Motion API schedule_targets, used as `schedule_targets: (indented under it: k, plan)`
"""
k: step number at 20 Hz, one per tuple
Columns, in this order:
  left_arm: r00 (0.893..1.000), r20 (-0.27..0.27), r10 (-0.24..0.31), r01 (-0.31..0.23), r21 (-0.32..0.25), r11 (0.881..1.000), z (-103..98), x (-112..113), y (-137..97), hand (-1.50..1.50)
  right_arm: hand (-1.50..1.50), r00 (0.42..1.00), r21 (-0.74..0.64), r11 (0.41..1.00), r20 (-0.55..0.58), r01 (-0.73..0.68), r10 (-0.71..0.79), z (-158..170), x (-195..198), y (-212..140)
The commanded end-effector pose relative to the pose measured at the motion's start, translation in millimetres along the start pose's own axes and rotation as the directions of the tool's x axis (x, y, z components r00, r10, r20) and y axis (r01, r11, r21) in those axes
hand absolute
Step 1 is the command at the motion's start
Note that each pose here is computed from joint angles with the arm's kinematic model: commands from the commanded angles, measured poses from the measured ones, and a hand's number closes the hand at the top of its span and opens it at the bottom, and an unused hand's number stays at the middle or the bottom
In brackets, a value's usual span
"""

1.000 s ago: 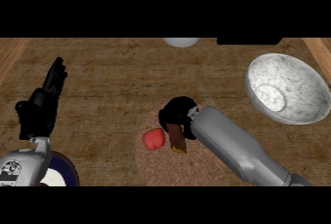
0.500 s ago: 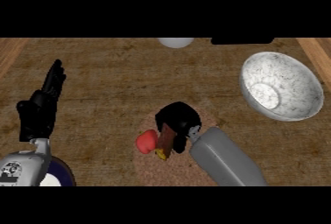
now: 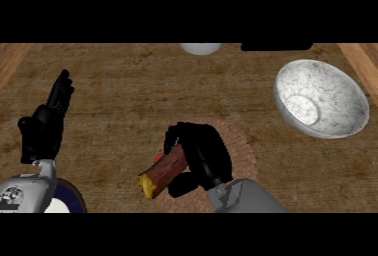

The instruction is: Pick the sweet potato from the placemat and place it in the bowl

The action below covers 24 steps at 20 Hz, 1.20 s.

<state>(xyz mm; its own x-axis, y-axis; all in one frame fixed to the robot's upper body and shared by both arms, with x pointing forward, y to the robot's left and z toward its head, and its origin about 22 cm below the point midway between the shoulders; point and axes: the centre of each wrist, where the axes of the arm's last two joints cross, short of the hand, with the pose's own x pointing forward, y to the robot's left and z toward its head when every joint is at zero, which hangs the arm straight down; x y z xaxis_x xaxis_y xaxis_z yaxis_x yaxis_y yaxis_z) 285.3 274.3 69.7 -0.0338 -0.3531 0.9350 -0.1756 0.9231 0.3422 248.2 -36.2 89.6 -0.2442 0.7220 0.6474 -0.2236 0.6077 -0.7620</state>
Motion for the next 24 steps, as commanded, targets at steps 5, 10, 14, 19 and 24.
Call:
schedule_targets:
  k: [5, 10, 14, 19, 24]
  plan:
    - [1.000, 0.007, 0.007, -0.007, 0.006, 1.000, -1.5, 10.6, 4.3, 0.00, 1.50, 0.984, -0.335, 0.942, -0.175, -0.016, -0.045, 57.1, 46.2, -33.1]
    - [1.000, 0.032, 0.002, -0.002, -0.006, 1.000, -7.9, 25.4, -12.4, 0.00, 1.50, 0.975, -0.451, 0.893, -0.203, -0.012, -0.089, 59.0, 17.4, -65.9]
    - [0.999, 0.034, -0.002, 0.002, 0.009, 1.000, -4.9, 6.0, -6.9, 0.00, 1.50, 0.966, -0.537, 0.844, -0.211, 0.012, -0.148, 48.3, -2.5, -93.4]
    - [1.000, 0.029, 0.010, -0.010, -0.006, 1.000, -7.7, 15.8, 1.1, 0.00, 1.50, 0.961, -0.626, 0.779, -0.211, 0.009, -0.181, 30.6, -54.8, -126.1]
    - [0.999, 0.045, 0.016, -0.015, -0.028, 1.000, -0.4, 22.8, -17.0, 0.00, 1.50, 0.965, -0.674, 0.735, -0.235, -0.073, -0.120, 13.8, -110.9, -164.4]
